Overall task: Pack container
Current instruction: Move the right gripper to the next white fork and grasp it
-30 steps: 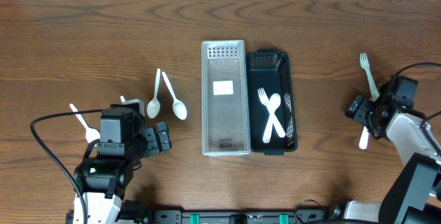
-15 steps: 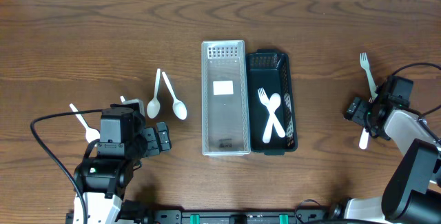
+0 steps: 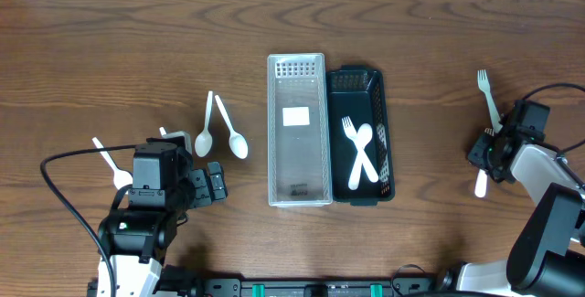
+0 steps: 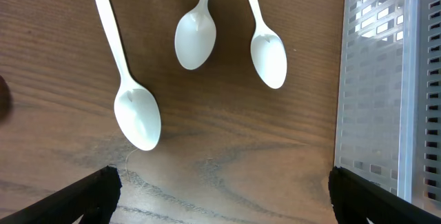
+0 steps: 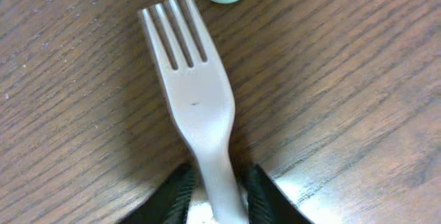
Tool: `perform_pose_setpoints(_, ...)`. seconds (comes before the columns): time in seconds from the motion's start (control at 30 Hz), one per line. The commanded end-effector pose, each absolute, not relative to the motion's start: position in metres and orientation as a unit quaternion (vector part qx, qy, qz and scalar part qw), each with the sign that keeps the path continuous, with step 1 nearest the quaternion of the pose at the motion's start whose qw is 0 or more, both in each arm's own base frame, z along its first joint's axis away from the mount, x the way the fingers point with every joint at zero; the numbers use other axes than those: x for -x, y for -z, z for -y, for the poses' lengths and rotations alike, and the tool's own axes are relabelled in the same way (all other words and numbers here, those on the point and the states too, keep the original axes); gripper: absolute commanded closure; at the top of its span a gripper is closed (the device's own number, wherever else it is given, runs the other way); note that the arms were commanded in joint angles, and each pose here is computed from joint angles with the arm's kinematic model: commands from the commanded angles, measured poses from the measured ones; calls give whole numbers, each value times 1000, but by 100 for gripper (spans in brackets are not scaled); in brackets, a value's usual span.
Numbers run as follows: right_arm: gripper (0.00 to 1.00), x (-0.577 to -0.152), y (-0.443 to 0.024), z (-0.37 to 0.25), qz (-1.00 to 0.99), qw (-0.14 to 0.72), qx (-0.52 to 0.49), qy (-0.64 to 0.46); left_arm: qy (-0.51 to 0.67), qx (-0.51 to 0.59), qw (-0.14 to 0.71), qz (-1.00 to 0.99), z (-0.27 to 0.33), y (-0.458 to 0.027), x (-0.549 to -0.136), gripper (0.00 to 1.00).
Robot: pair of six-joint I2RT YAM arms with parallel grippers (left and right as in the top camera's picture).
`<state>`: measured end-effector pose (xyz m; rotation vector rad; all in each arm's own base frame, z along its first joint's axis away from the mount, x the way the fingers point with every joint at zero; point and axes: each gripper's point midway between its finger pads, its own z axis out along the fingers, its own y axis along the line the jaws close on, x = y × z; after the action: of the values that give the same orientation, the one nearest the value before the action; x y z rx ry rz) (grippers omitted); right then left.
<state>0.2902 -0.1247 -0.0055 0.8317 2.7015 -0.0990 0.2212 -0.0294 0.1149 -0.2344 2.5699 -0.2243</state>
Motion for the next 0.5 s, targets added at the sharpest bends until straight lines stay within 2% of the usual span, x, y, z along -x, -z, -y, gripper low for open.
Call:
perform_pose_setpoints(0.0,85,-279,24,109,-945,122,-304,-3,85,95,280,-951,28,-122,-224,2)
perform_pose_setpoints(0.1,99,-281,23,107,-945,125,-302,-8,85,95,280,-951,28,-122,-224,2)
perform_pose_setpoints(0.27,99,-288,19,98,-945,134,-297,-31,85,95,280,-951,28,-122,-224,2)
perform_pose_setpoints(0.47,99,-316,-20,63,-951,178,-242,-74,85,95,280,-951,28,-122,-224,2)
